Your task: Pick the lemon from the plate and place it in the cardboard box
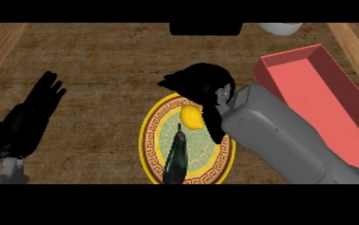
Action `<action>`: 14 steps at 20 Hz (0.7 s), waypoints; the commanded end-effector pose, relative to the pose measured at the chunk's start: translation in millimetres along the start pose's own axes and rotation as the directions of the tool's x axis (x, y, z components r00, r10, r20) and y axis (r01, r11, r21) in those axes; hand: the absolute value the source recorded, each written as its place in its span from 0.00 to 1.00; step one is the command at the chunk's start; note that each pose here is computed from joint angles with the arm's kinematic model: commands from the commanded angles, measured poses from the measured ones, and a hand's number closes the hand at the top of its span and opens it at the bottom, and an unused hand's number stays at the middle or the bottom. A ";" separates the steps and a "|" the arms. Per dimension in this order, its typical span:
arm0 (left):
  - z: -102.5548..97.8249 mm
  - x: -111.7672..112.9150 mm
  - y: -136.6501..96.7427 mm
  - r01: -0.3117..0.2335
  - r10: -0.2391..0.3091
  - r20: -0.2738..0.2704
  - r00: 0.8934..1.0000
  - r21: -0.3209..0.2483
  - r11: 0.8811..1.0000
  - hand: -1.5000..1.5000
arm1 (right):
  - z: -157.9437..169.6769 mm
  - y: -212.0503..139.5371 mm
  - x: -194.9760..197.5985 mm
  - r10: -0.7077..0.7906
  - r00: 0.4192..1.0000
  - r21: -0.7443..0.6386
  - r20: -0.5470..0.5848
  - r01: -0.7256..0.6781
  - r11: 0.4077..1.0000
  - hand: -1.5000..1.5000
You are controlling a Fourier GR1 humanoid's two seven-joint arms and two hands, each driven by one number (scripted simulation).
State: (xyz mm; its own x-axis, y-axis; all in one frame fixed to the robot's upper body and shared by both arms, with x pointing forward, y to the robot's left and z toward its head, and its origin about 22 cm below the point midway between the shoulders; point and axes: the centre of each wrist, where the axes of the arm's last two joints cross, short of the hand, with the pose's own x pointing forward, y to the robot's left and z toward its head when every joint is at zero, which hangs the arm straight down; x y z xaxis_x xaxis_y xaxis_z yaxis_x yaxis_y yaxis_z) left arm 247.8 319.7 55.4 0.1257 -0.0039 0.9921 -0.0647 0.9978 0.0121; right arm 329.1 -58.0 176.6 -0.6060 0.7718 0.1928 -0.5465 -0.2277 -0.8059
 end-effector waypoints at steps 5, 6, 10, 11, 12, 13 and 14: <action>-10.8 -3.3 -2.1 -0.007 0.007 -0.007 1.000 -0.009 1.000 0.50 | -17.4 19.9 5.9 0.010 1.000 0.040 0.000 -0.010 0.999 0.00; 8.2 -12.8 -12.6 -0.002 0.002 -0.002 1.000 -0.015 1.000 0.50 | -15.1 16.6 -9.8 0.010 1.000 0.018 -0.015 -0.010 1.000 0.00; 14.7 12.5 1.0 0.000 0.000 -0.013 1.000 -0.006 1.000 0.50 | -9.6 28.2 -3.3 0.001 1.000 0.010 0.018 -0.001 1.000 0.00; 3.6 -14.9 1.0 -0.009 0.009 -0.005 1.000 -0.003 1.000 0.50 | -14.4 21.7 -3.6 -0.002 0.999 0.011 0.035 0.002 1.000 0.00; 2.5 -0.3 0.2 0.004 -0.004 0.001 1.000 0.003 1.000 0.50 | -14.9 7.9 -0.1 -0.001 0.999 0.004 0.044 0.001 1.000 0.00; 13.7 -11.3 -10.3 0.002 -0.002 0.000 1.000 -0.016 1.000 0.50 | -8.2 23.0 -8.7 0.021 1.000 -0.016 0.022 -0.021 1.000 0.00; 13.3 1.0 1.3 -0.019 0.019 -0.018 1.000 -0.016 1.000 0.50 | -18.2 23.3 8.7 0.006 0.999 -0.013 0.041 -0.006 1.000 0.00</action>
State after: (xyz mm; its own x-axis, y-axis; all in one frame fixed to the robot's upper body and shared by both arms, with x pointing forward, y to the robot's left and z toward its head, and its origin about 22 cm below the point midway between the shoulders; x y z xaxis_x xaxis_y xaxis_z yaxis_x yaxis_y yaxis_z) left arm 239.8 316.5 52.4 0.1297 0.0007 0.9916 -0.0560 0.9984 0.0067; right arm 328.6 -54.8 153.4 -0.6238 0.7555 0.2001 -0.5448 -0.2368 -0.8044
